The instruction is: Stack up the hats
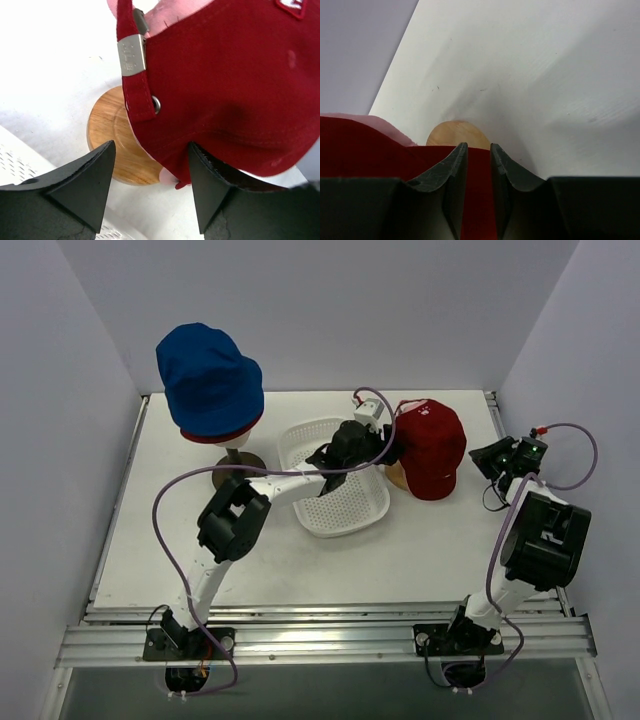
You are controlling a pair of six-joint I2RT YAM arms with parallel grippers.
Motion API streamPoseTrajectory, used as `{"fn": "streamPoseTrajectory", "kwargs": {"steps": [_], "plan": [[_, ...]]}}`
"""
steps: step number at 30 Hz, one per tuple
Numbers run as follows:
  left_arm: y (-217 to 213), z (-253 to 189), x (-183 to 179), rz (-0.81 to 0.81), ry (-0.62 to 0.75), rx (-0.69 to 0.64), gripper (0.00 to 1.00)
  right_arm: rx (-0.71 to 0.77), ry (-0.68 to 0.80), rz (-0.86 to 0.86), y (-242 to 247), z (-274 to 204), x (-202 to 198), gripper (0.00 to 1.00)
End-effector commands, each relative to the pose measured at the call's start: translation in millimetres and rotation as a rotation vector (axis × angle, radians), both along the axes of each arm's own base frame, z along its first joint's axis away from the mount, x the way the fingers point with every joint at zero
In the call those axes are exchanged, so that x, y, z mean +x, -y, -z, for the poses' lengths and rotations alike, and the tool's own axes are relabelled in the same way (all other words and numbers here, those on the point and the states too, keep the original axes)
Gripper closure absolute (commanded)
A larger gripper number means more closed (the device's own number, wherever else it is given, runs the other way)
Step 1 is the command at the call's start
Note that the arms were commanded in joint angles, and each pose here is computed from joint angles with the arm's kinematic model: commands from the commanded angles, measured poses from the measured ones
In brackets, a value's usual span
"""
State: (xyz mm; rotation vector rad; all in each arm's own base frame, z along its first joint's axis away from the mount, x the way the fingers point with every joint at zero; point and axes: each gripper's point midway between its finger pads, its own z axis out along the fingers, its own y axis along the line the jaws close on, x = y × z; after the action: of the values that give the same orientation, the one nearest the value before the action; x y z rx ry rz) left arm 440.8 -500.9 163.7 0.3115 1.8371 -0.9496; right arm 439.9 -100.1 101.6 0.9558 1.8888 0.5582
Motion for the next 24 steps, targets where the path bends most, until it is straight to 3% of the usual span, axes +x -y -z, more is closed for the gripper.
{"fn": "streamPoseTrajectory", "kwargs": {"steps": [1,5,9,12,24], "plan": [[4,-69,-16,0.083,0.109,-0.129,0.31,-0.058,0.074,-0.017,1,-21,28,0.79],[0,-66,-24,0.09,0.113,-0.127,0.3,-0.051,0.067,-0.012,4,-12,39,0.79],[-4,-60,-27,0.084,0.105,-0.116,0.31,-0.038,0.055,-0.008,7,-3,50,0.86],[-4,-58,-27,0.087,0.1,-0.11,0.42,-0.026,0.042,-0.018,5,8,56,0.91],[-2,-46,-33,0.078,0.061,-0.079,0.72,0.032,0.023,-0.085,-18,42,70,0.92]]}}
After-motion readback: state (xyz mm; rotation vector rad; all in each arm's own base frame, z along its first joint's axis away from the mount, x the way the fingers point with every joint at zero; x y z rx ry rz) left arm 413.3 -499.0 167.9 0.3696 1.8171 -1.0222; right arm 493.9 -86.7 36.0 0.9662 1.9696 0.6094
